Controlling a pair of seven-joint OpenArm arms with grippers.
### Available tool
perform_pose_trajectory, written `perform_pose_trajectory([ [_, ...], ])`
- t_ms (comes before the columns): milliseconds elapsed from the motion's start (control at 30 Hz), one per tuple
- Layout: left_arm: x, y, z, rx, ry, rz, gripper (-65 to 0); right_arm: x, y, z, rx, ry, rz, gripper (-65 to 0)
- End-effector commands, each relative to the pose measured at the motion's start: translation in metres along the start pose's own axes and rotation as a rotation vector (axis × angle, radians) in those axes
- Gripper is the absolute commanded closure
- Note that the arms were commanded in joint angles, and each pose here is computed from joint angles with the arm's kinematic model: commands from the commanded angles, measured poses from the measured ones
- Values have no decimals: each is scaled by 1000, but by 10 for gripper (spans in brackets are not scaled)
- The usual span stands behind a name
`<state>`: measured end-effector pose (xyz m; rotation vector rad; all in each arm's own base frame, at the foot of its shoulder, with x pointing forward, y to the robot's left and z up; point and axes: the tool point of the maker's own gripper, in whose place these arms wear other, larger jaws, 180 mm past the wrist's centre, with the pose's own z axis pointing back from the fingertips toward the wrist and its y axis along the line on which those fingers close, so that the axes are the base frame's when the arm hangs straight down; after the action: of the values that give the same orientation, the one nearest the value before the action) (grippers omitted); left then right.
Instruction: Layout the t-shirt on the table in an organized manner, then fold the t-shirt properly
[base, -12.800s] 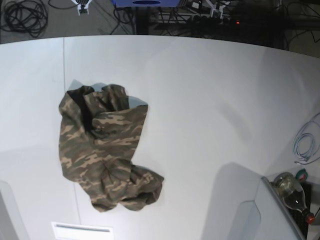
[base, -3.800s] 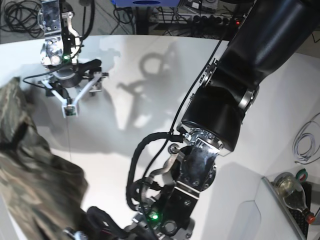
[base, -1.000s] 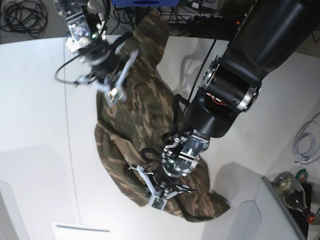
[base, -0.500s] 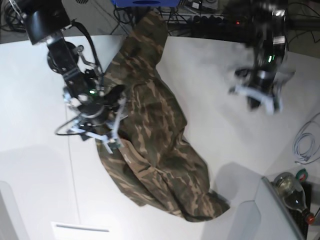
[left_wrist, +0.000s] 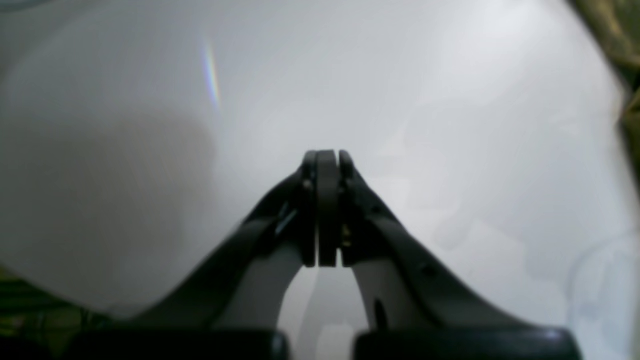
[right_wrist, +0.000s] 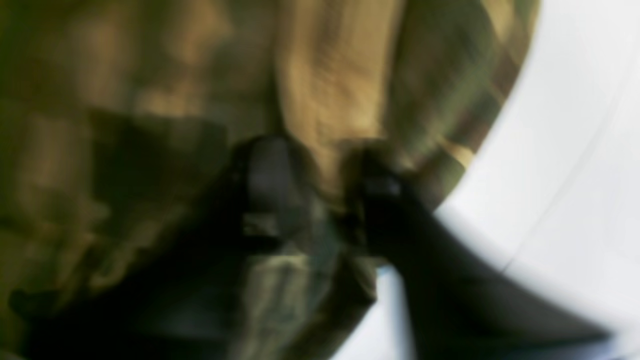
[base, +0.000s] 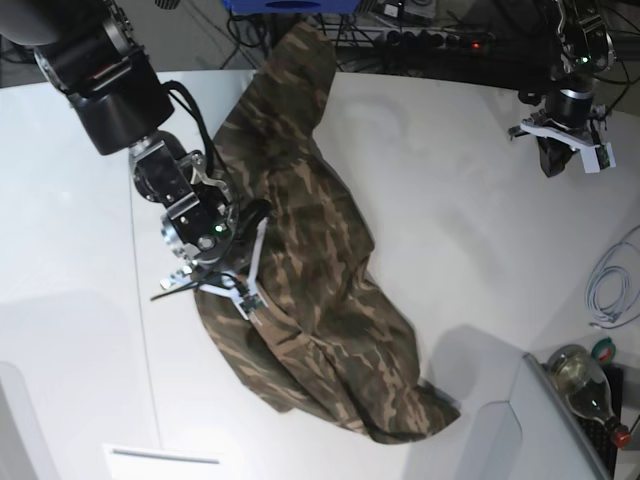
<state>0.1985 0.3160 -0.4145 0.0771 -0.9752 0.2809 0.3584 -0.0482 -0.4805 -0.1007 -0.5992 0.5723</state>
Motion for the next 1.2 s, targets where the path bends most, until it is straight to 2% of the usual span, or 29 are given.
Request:
perform_pose_trajectory([
  [0, 8, 5, 2, 7, -27, -10, 0, 30, -4, 8, -11, -78, -6, 0],
  [67, 8, 5, 2, 5, -27, -10, 0, 39, 4, 24, 0, -94, -8, -17],
  [100, 7, 1, 1, -5, -23, -12, 0, 47, 7, 34, 5, -111, -11, -3],
  [200, -2, -27, -3, -80, 3, -33, 0, 86, 22, 74, 35, -201, -38, -2],
  [267, -14, -52, -3, -144, 34, -46, 0, 109, 22, 102, 44, -262, -38, -2],
  [367, -31, -99, -1, -286, 86, -111, 0, 138, 42, 130, 78, -348, -3, -2],
  [467, -59, -150, 13, -459, 159, -198, 0, 146, 54, 137, 94, -390, 31, -2],
  [600, -84, -205, 43, -693, 223, -344, 0, 164, 61, 151, 110, -511, 35, -2],
  [767, -92, -238, 88, -911, 242, -497, 0, 190, 47, 158, 76, -584, 53, -2],
  [867, -85, -249, 112, -997, 222, -540, 0, 204, 35, 156, 48, -605, 65, -2],
  [1033, -75, -278, 144, -1112, 180, -531, 0, 205, 33, 156, 41, -608, 76, -2],
  [1167, -64, -314, 131, -1133, 117, -483, 0, 205, 44, 162, 62, -625, 92, -2],
])
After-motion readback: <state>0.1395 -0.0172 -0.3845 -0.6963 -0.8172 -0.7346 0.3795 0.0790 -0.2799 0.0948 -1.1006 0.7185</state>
